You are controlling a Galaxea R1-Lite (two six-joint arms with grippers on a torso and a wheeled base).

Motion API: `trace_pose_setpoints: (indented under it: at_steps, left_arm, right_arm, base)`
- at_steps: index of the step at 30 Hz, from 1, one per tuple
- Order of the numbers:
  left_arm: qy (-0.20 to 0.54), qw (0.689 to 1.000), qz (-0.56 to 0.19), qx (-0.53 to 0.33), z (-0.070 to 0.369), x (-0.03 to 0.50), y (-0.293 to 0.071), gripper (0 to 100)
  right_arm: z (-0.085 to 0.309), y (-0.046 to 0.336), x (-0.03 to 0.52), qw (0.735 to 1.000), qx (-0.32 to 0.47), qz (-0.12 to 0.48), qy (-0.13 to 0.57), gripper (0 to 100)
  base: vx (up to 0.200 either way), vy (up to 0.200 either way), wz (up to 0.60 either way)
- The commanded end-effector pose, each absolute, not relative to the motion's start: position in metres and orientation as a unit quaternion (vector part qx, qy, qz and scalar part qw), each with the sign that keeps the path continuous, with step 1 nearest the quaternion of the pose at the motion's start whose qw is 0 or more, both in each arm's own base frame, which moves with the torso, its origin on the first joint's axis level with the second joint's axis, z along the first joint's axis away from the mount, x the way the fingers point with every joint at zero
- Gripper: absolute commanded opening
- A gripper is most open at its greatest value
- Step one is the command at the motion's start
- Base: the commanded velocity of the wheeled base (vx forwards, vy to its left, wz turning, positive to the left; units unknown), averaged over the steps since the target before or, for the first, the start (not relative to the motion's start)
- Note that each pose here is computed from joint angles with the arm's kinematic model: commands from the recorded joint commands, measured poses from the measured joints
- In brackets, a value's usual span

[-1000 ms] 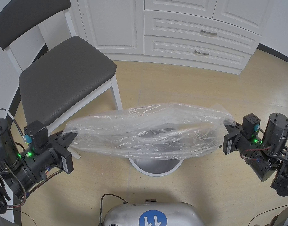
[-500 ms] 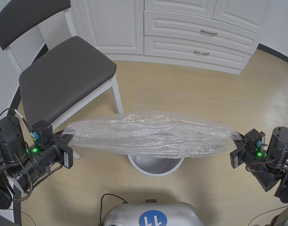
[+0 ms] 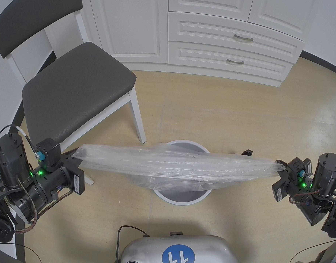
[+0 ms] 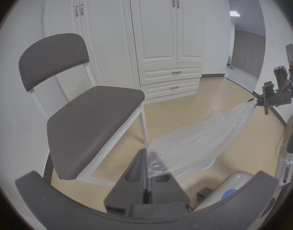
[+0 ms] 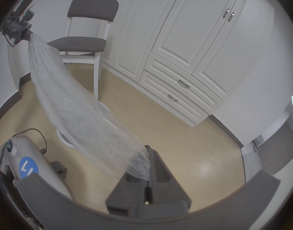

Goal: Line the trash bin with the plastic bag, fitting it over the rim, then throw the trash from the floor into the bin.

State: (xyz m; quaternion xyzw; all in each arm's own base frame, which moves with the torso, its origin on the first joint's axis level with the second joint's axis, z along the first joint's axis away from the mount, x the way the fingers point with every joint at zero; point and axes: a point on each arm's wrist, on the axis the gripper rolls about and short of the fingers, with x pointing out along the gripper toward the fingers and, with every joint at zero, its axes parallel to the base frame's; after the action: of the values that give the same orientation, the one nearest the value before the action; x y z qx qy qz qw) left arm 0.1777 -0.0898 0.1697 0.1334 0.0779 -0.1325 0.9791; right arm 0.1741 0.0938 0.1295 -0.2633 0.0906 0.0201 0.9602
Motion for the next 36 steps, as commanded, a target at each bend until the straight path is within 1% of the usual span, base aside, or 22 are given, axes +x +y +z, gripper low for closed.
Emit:
trace_pose_setpoints:
  at_steps: [1, 6, 11, 14, 15, 17, 19, 21, 23, 25, 30, 32, 36]
  left_arm:
    - [0.071, 0.98, -0.13, 0.131, 0.171, 0.178, -0.09, 0]
    - [0.058, 0.982, -0.129, 0.123, 0.171, 0.183, -0.093, 0]
    - [0.035, 0.984, -0.134, 0.113, 0.167, 0.195, -0.102, 0]
    - [-0.016, 0.985, -0.147, 0.091, 0.162, 0.207, -0.12, 0]
    - [-0.022, 0.985, -0.149, 0.087, 0.161, 0.208, -0.122, 0]
    - [-0.062, 0.983, -0.161, 0.066, 0.159, 0.214, -0.135, 0]
    - [-0.094, 0.979, -0.173, 0.047, 0.158, 0.216, -0.147, 0]
    - [-0.093, 0.978, -0.184, 0.041, 0.157, 0.216, -0.154, 0]
    - [-0.095, 0.975, -0.198, 0.025, 0.16, 0.213, -0.161, 0]
    - [-0.101, 0.971, -0.216, -0.001, 0.164, 0.209, -0.17, 0]
    - [-0.104, 0.963, -0.247, -0.036, 0.17, 0.2, -0.185, 0]
    - [-0.101, 0.955, -0.273, -0.055, 0.171, 0.19, -0.196, 0]
    - [-0.1, 0.949, -0.289, -0.072, 0.174, 0.178, -0.203, 0]
  right_arm:
    - [0.128, 0.093, 0.174, 0.959, -0.266, 0.018, 0.093, 0]
    - [0.129, 0.093, 0.174, 0.96, -0.265, 0.018, 0.093, 0]
    - [0.136, 0.101, 0.179, 0.967, -0.244, 0.028, 0.067, 0]
    - [0.14, 0.109, 0.177, 0.972, -0.228, 0.042, 0.035, 0]
    - [0.141, 0.11, 0.177, 0.973, -0.225, 0.044, 0.032, 0]
    - [0.143, 0.117, 0.176, 0.976, -0.211, 0.055, 0.014, 0]
    - [0.145, 0.127, 0.175, 0.98, -0.179, 0.082, -0.006, 0]
    - [0.149, 0.137, 0.169, 0.981, -0.154, 0.114, -0.032, 0]
    - [0.151, 0.143, 0.165, 0.98, -0.143, 0.131, -0.049, 0]
    - [0.152, 0.146, 0.165, 0.98, -0.137, 0.136, -0.056, 0]
    - [0.152, 0.155, 0.165, 0.979, -0.12, 0.153, -0.058, 0]
    - [0.152, 0.166, 0.164, 0.979, -0.098, 0.17, -0.057, 0]
    - [0.149, 0.173, 0.159, 0.977, -0.091, 0.188, -0.053, 0]
  base:
    - [0.0, 0.0, 0.0]
    - [0.0, 0.0, 0.0]
    - [0.0, 0.0, 0.0]
    - [0.0, 0.0, 0.0]
    - [0.0, 0.0, 0.0]
    - [0.0, 0.0, 0.0]
    - [0.0, 0.0, 0.0]
    - [0.0, 0.0, 0.0]
    - [0.0, 0.0, 0.0]
    - [0.0, 0.0, 0.0]
    - [0.0, 0.0, 0.0]
    - [0.0, 0.0, 0.0]
    - [0.0, 0.0, 0.0]
